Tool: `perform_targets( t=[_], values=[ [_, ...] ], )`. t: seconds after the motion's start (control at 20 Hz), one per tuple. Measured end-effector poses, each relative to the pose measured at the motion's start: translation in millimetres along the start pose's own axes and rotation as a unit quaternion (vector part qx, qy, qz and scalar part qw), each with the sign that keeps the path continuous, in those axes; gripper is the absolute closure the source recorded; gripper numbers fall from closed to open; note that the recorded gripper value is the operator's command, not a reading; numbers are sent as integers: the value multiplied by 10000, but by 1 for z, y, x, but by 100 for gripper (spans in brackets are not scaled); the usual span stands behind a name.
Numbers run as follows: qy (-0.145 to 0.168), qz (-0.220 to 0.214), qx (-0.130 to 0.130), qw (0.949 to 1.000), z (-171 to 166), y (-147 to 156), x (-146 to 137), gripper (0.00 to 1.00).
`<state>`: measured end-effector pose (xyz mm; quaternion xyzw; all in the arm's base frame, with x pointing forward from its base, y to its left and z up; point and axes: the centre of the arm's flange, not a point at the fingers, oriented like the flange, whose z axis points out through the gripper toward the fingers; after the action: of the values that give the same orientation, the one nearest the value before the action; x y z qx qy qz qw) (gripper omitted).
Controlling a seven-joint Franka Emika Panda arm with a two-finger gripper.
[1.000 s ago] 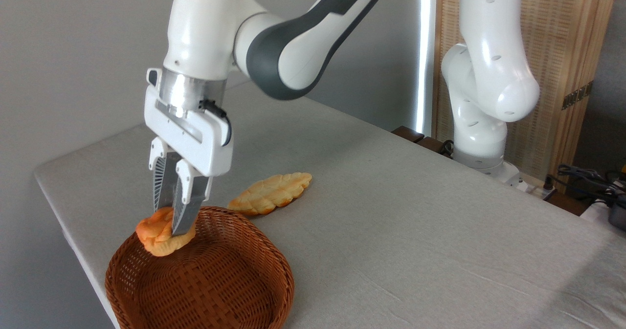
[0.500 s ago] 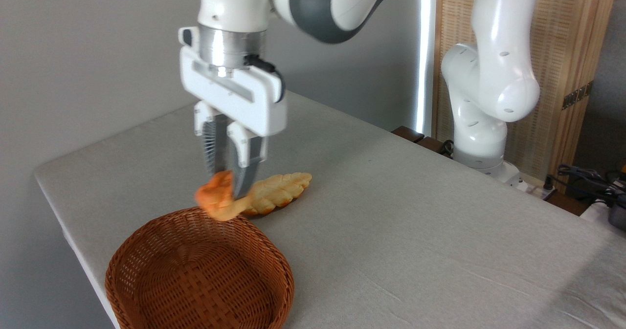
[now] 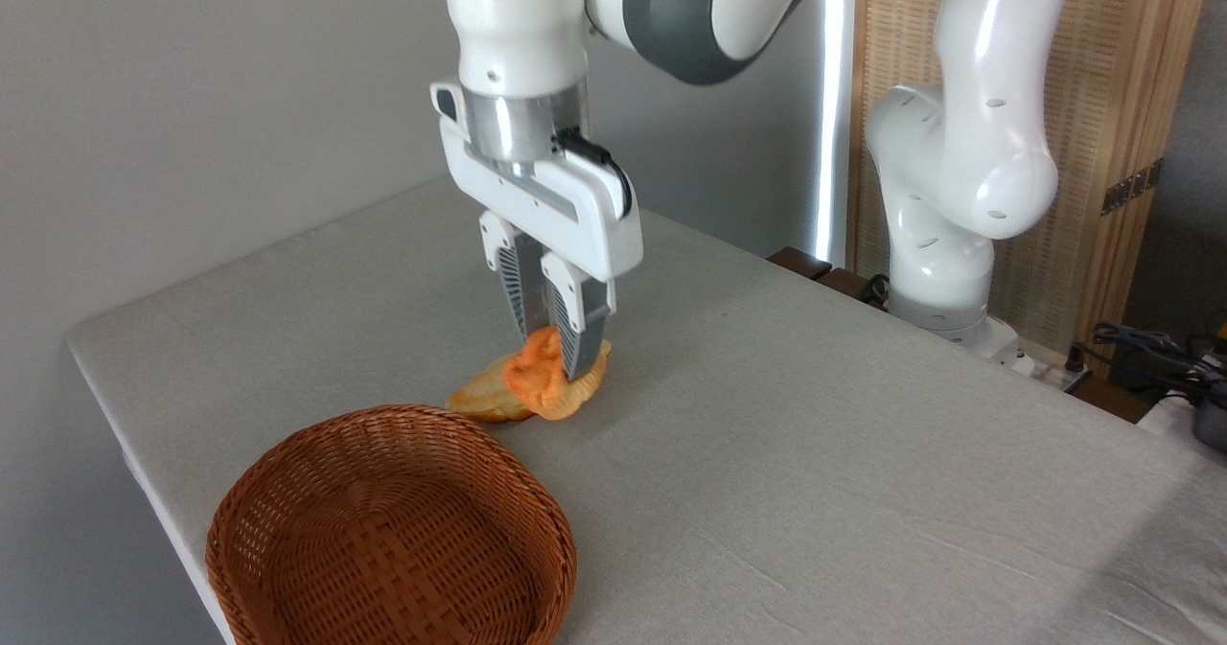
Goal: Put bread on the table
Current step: 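Lower the bread roll onto the table beside the flat pastry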
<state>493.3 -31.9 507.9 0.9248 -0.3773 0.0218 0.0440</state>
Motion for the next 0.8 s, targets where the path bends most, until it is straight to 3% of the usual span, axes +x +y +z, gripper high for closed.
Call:
perform_targets(
  t=[0.05, 0.5, 0.8],
  values=[
    [-40, 8, -33, 10000, 5, 1, -1, 0],
    [-354, 199, -153, 9991, 56, -2, 4, 0],
    [-349, 222, -137, 9991, 57, -3, 5, 0]
  ],
)
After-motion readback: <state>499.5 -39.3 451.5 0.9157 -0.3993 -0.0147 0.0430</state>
